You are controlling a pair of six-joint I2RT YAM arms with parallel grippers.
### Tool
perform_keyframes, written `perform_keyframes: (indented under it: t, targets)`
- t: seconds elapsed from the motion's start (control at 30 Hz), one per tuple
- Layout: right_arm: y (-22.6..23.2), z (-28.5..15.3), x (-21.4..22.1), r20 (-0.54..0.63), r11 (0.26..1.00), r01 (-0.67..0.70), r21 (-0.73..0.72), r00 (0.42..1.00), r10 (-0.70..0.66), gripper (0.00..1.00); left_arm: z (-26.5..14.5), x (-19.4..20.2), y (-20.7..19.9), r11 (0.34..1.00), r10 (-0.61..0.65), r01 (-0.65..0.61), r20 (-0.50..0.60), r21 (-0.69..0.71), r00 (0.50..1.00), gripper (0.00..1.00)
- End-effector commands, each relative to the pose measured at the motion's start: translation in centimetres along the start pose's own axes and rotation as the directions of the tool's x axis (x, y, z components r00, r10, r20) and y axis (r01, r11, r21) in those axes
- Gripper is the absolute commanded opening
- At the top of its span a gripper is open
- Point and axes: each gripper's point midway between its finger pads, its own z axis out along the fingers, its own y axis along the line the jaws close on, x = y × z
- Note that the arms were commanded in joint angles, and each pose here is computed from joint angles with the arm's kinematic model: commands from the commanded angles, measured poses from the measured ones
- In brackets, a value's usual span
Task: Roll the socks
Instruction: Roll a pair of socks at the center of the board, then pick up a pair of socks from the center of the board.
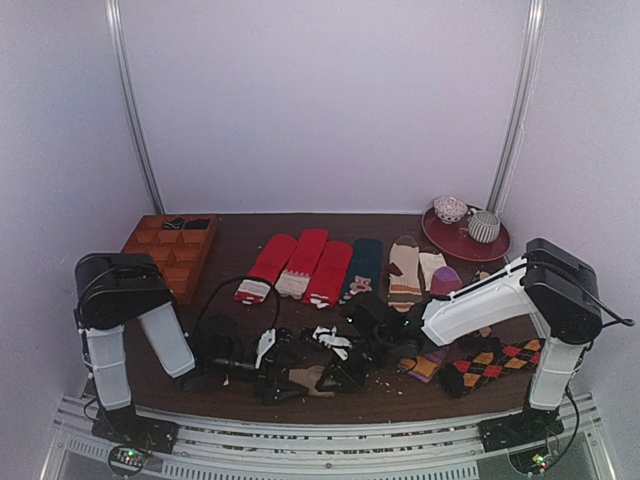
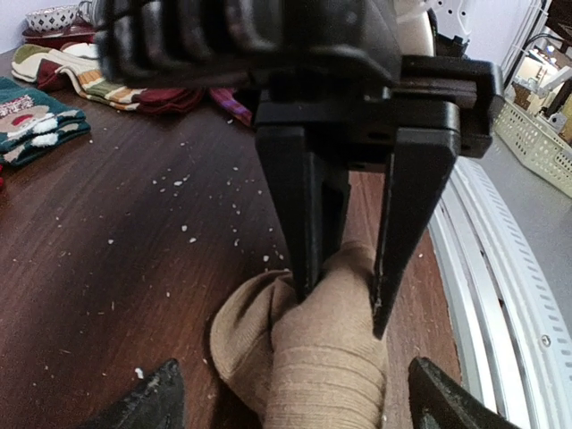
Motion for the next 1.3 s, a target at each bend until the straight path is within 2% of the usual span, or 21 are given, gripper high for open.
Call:
perform_keyframes:
  t: [0.0, 0.07, 0.17, 0.2, 0.43, 0.53, 0.6, 0.63, 0.7, 0.8, 0.87, 1.03, 1.13, 1.27]
  targets:
    - [-3.7, 0.7, 12.6, -0.359, 0.973, -0.151, 0.176, 0.910, 0.206, 0.22, 0.0, -1.0, -0.1, 0.999, -0.031, 0.029, 0.063, 0.026, 0.998, 0.84]
    - [-3.7, 0.7, 12.7, -0.359, 0.973, -0.149, 0.177, 0.911, 0.205, 0.22, 0.1, -0.7, -0.1, 0.999, -0.036, 0.035, 0.053, 0.028, 0.998, 0.79]
    - [-3.7, 0.7, 12.8, -0.358, 0.972, -0.153, 0.177, 0.910, 0.208, 0.22, 0.3, 0.0, -0.1, 0.998, -0.040, 0.039, 0.016, 0.041, 0.999, 0.65]
    - [-3.7, 0.7, 12.8, -0.359, 0.972, -0.153, 0.177, 0.910, 0.208, 0.22, 0.4, 0.3, -0.2, 0.998, -0.040, 0.040, 0.006, 0.047, 0.999, 0.64]
    - [-3.7, 0.6, 12.7, -0.354, 0.972, -0.154, 0.178, 0.912, 0.209, 0.22, -0.1, 2.4, -0.1, 0.997, -0.065, 0.067, -0.068, 0.024, 0.996, 0.67]
    - [-3.7, 0.6, 12.8, -0.355, 0.972, -0.155, 0.176, 0.911, 0.210, 0.22, 0.1, 2.9, 0.2, 0.997, -0.077, 0.079, -0.085, 0.013, 0.993, 0.60]
    - [-3.7, 0.6, 12.8, -0.355, 0.972, -0.155, 0.177, 0.911, 0.210, 0.22, 0.3, 3.3, 0.3, 0.997, -0.079, 0.080, -0.102, 0.014, 0.992, 0.50]
    - [-3.7, 0.6, 12.7, -0.354, 0.972, -0.155, 0.178, 0.911, 0.210, 0.22, 0.4, 3.4, 0.3, 0.997, -0.078, 0.081, -0.107, 0.018, 0.991, 0.41]
    - [-3.7, 0.6, 12.7, -0.353, 0.971, -0.155, 0.179, 0.912, 0.211, 0.22, 0.5, 3.4, 0.3, 0.996, -0.077, 0.080, -0.111, 0.026, 0.991, 0.36]
    - [-3.7, 0.6, 12.6, -0.347, 0.971, -0.158, 0.182, 0.913, 0.213, 0.22, 0.8, 3.8, 0.1, 0.996, -0.076, 0.082, -0.126, 0.042, 0.989, 0.23]
    - [-3.8, 0.7, 12.6, -0.345, 0.970, -0.160, 0.183, 0.914, 0.216, 0.22, 1.0, 4.3, 0.0, 0.995, -0.078, 0.085, -0.144, 0.046, 0.986, 0.01]
    - [-3.8, 0.8, 12.3, -0.339, 0.970, -0.161, 0.184, 0.916, 0.216, 0.22, 1.0, 4.4, -0.3, 0.994, -0.081, 0.091, -0.147, 0.065, 0.986, 0.00]
    - [-3.8, 0.8, 11.8, -0.329, 0.970, -0.160, 0.182, 0.920, 0.213, 0.22, 0.9, 4.1, 0.1, 0.996, -0.075, 0.080, -0.143, 0.030, 0.987, 0.00]
    - [-3.8, 0.8, 11.4, -0.320, 0.971, -0.157, 0.182, 0.924, 0.209, 0.23, 0.7, 3.4, 0.6, 1.000, -0.015, 0.015, -0.138, -0.003, 0.990, 0.00]
